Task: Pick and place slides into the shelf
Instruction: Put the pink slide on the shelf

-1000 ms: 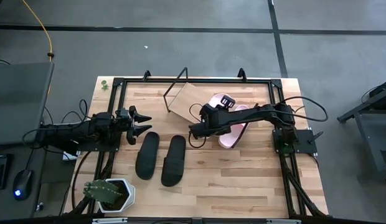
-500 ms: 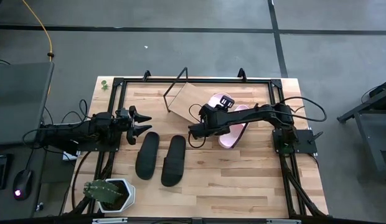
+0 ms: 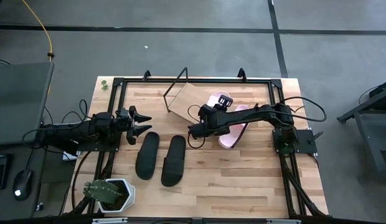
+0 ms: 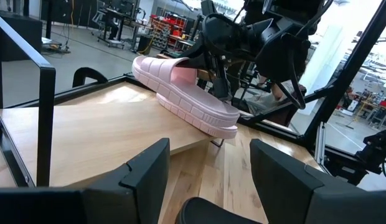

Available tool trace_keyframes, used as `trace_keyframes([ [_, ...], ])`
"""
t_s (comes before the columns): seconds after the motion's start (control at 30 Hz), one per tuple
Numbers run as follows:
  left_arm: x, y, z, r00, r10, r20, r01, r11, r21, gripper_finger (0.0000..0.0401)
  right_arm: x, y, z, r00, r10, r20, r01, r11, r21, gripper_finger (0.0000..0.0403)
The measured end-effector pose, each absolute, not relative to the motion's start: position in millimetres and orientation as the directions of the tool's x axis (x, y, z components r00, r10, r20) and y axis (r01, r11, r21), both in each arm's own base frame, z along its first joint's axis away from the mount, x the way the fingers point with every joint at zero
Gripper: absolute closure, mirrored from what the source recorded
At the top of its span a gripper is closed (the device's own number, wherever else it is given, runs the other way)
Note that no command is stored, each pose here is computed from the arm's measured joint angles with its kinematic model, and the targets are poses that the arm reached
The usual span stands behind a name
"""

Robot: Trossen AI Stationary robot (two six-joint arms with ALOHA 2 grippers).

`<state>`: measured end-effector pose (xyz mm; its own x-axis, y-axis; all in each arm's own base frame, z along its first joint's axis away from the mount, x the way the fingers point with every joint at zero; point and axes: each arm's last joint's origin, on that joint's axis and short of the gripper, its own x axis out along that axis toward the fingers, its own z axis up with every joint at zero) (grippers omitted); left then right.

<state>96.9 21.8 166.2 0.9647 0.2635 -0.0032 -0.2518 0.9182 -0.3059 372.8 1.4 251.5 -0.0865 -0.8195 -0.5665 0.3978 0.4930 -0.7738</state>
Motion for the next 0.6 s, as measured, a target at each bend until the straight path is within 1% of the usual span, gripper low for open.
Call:
trace_keyframes([
  [0.23,96.9,21.8,166.2,0.965,0.264,-0.003,-0.252,0.918,-0.306,0.0196,372.9,-1.0,251.8,-0.088,-0.828,-0.554,0.374,0.488,-0.789,0.0403],
  [0.4,96.9,21.8,166.2,0.965,0.264,-0.003,-0.252,0.918,-0.306,0.0196,371.3,-4.9,251.9,-0.11,-0.819,-0.563,0.362,0.494,-0.79,0.0403],
  [0.6,96.9,21.8,166.2,0.965,0.264,-0.003,-0.252,0.918,-0.306,0.0196,369.4,-5.7,256.9,-0.101,-0.822,-0.561,0.356,0.497,-0.791,0.0403],
])
